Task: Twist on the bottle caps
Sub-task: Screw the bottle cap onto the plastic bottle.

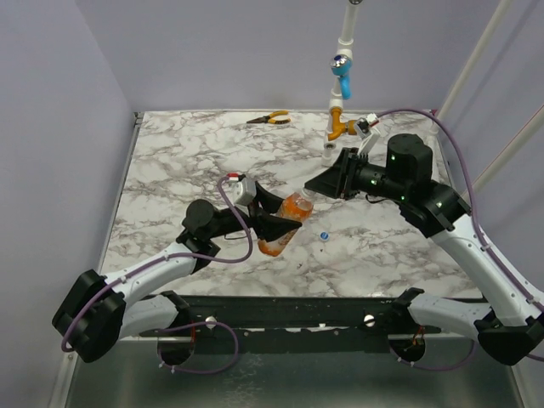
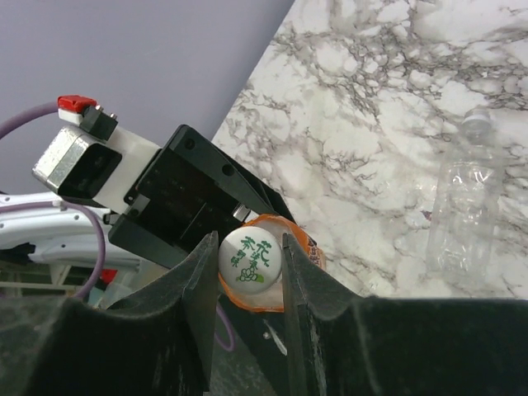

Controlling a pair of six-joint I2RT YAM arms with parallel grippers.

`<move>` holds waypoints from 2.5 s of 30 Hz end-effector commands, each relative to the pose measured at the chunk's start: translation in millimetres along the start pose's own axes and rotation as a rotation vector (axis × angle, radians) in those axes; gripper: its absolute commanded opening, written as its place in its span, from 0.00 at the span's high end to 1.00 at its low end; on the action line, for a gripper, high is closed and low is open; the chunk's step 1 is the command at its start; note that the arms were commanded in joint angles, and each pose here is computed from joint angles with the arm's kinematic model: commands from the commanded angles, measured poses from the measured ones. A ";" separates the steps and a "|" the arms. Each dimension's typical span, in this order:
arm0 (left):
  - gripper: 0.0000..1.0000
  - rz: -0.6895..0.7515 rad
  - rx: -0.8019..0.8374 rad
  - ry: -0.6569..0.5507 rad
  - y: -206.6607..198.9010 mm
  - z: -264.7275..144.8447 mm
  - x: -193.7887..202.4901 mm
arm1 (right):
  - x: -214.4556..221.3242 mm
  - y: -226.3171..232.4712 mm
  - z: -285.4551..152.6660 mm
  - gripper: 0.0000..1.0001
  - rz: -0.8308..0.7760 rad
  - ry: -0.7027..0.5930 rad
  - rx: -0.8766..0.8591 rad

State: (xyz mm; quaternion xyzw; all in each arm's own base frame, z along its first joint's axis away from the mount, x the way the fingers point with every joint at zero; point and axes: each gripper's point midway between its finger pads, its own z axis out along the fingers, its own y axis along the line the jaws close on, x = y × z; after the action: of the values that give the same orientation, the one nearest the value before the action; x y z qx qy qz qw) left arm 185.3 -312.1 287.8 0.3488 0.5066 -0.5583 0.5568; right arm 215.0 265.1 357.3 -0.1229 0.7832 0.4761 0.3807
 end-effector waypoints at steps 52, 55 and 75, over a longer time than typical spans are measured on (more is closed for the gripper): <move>0.87 0.512 -0.451 -0.140 60.4 33.8 -53.0 | 35.7 -93.2 53.2 0.88 0.028 0.154 0.608; 0.87 0.541 -0.491 -0.149 63.1 36.0 -56.0 | 33.6 -100.6 55.5 0.88 0.053 0.131 0.653; 0.87 0.626 -0.617 -0.203 69.1 53.0 -61.4 | -5.6 -104.8 88.4 0.91 0.177 -0.030 0.736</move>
State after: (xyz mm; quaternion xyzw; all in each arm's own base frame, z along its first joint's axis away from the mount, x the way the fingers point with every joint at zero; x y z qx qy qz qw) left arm 293.5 -318.1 244.2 0.2939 0.5918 -0.1518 0.7350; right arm 330.1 263.4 304.8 0.1029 0.8758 0.2037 0.4252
